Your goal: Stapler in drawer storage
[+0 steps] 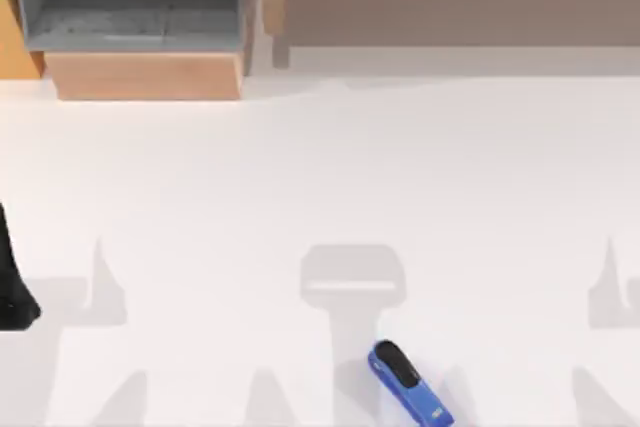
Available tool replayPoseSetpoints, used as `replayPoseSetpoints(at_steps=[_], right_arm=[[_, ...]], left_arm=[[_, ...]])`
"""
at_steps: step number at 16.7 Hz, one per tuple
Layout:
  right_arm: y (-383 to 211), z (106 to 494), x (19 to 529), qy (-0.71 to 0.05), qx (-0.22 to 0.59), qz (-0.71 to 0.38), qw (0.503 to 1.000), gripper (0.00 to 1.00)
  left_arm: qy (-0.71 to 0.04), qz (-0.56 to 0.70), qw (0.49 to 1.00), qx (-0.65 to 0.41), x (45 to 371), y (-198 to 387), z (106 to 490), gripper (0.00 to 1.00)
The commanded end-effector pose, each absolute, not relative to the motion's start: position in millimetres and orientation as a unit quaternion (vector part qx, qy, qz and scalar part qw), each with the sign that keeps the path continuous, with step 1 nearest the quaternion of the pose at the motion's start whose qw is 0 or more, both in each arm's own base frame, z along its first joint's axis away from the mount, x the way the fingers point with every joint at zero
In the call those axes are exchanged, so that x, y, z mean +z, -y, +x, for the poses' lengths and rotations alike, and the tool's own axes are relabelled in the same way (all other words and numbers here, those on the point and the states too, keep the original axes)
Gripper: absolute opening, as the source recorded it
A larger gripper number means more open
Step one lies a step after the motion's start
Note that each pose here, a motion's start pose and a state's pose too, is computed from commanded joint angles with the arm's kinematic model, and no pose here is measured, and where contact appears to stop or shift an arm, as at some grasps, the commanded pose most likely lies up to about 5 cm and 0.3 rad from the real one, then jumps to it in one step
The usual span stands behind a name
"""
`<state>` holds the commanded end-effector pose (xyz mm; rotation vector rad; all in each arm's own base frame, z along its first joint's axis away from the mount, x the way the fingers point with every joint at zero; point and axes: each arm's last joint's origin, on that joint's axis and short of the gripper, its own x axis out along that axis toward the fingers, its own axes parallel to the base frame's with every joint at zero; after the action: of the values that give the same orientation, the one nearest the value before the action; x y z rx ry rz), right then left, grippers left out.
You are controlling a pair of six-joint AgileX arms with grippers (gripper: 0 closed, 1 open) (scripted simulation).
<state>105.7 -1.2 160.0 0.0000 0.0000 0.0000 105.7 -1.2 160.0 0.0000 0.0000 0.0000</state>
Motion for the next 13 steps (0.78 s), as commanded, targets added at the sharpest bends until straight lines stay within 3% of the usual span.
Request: replayPoseSetpoints(at_steps=[6, 13], right_arm=[[1, 106, 160, 0.000, 0.000, 0.000, 1.000, 1.00], [1, 106, 160, 0.000, 0.000, 0.000, 1.000, 1.00]], left_arm=[[-0.005, 0.030, 1.000, -0.007, 171, 1, 110, 1.00], [-0.011, 0.183, 0.983, -0.015, 221, -9, 154, 1.00]])
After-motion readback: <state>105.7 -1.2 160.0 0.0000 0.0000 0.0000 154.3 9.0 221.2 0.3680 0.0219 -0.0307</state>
